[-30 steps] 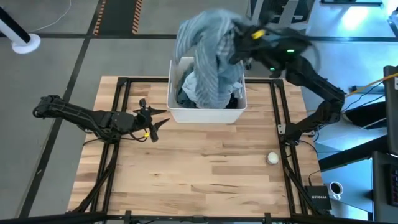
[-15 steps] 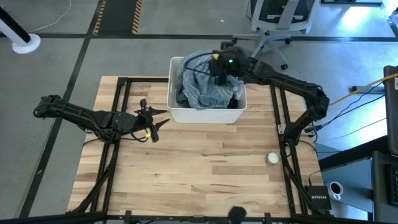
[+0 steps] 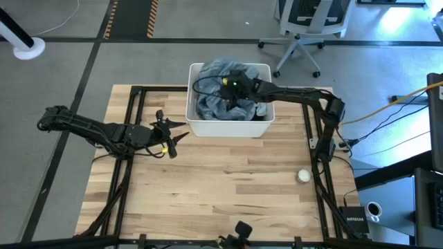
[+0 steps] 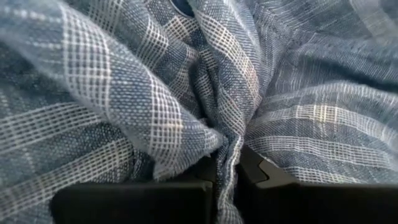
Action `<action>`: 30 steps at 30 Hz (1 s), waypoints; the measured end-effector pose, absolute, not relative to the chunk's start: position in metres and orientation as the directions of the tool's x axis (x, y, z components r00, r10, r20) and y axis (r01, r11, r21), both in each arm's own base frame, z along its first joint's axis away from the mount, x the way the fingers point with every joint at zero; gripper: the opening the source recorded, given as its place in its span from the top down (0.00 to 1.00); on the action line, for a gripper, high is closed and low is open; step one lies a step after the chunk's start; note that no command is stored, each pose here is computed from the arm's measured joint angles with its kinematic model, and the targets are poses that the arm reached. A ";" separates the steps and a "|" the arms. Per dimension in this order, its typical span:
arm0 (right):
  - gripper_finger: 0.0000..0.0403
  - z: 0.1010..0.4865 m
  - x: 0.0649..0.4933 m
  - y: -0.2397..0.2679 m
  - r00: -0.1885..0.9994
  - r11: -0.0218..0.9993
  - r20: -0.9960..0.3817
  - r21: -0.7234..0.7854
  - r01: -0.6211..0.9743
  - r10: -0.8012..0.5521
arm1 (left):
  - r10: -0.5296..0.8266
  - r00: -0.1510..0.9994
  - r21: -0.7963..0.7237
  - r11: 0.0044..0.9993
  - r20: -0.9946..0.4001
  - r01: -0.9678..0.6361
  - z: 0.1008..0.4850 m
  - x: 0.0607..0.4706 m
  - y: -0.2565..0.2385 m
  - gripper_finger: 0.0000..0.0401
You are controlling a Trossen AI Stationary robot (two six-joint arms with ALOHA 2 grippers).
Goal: Sort clothes
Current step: Put the blue shirt into the white bin
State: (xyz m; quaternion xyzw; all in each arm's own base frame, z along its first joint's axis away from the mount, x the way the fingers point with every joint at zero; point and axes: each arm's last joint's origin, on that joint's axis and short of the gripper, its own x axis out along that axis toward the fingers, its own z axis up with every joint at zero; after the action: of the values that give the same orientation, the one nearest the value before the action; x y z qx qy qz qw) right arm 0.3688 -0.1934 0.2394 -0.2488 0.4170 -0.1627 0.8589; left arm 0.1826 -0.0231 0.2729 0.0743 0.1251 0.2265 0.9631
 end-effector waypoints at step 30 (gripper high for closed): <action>0.39 0.358 0.326 -0.168 0.721 0.848 -0.525 -0.502 0.167 -0.452 | 0.433 0.877 0.222 0.894 -0.209 -0.388 0.273 0.183 -0.024 0.57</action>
State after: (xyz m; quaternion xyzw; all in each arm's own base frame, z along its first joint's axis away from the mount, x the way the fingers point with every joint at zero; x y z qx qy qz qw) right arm 0.3262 -0.1684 0.3579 -0.2152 0.3318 -0.1716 0.9023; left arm 0.1826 -0.0237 0.2733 0.0869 0.1273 0.2128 0.9649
